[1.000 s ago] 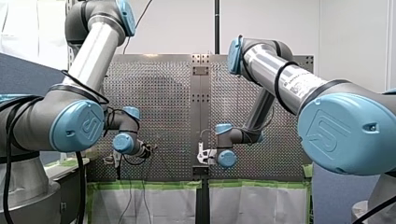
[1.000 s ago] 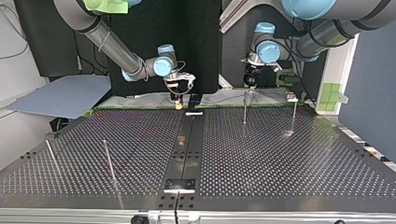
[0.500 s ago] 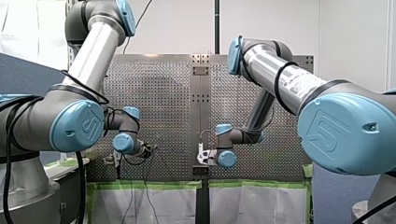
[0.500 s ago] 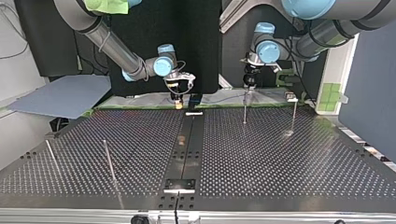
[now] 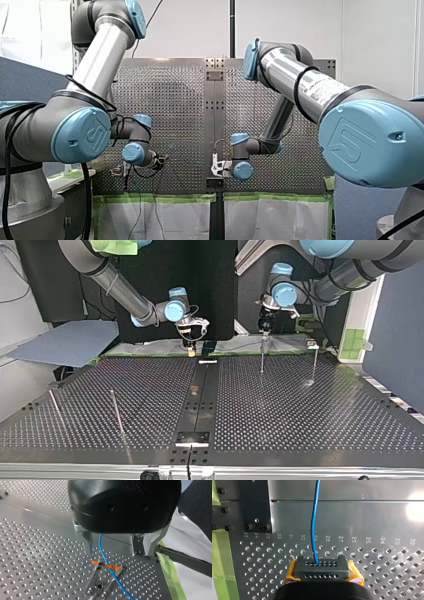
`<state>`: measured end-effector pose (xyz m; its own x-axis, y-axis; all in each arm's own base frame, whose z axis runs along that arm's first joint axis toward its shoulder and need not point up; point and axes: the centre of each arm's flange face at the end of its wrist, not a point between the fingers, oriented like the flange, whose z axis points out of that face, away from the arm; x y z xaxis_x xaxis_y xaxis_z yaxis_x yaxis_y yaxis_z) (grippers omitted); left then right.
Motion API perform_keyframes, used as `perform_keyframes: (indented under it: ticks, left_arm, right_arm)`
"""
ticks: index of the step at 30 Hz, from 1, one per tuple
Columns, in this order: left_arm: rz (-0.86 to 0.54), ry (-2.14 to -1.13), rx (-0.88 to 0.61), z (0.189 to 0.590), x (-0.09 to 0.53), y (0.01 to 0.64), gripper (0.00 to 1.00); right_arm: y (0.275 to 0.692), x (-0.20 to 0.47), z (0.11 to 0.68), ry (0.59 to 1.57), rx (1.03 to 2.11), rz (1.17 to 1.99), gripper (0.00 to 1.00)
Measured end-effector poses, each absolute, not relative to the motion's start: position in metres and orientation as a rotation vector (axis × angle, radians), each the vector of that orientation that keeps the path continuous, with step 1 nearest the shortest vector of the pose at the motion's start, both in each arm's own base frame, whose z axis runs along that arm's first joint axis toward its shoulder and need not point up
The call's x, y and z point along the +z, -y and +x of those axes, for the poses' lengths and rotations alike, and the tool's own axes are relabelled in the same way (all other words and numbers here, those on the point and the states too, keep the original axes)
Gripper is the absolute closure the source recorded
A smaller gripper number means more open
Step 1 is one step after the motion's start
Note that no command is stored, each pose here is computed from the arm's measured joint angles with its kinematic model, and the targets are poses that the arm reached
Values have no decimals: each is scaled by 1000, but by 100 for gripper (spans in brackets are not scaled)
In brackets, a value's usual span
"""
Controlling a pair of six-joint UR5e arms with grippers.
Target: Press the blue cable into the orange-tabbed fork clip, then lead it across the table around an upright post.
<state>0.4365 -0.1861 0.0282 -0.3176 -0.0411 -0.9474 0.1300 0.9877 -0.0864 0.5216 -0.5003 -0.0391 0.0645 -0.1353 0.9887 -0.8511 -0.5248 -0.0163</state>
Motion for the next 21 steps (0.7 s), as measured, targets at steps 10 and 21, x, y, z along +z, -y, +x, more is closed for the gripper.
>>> perform_keyframes:
  ticks: [10, 21]
  left_arm:
    - [73, -1875, -162, 437, 30, 194, 0]
    - [19, -1825, -173, 440, 34, 204, 0]
  right_arm:
    - [500, -40, 522, 983, 1516, 1745, 100]
    - [499, -41, 523, 979, 1520, 1751, 100]
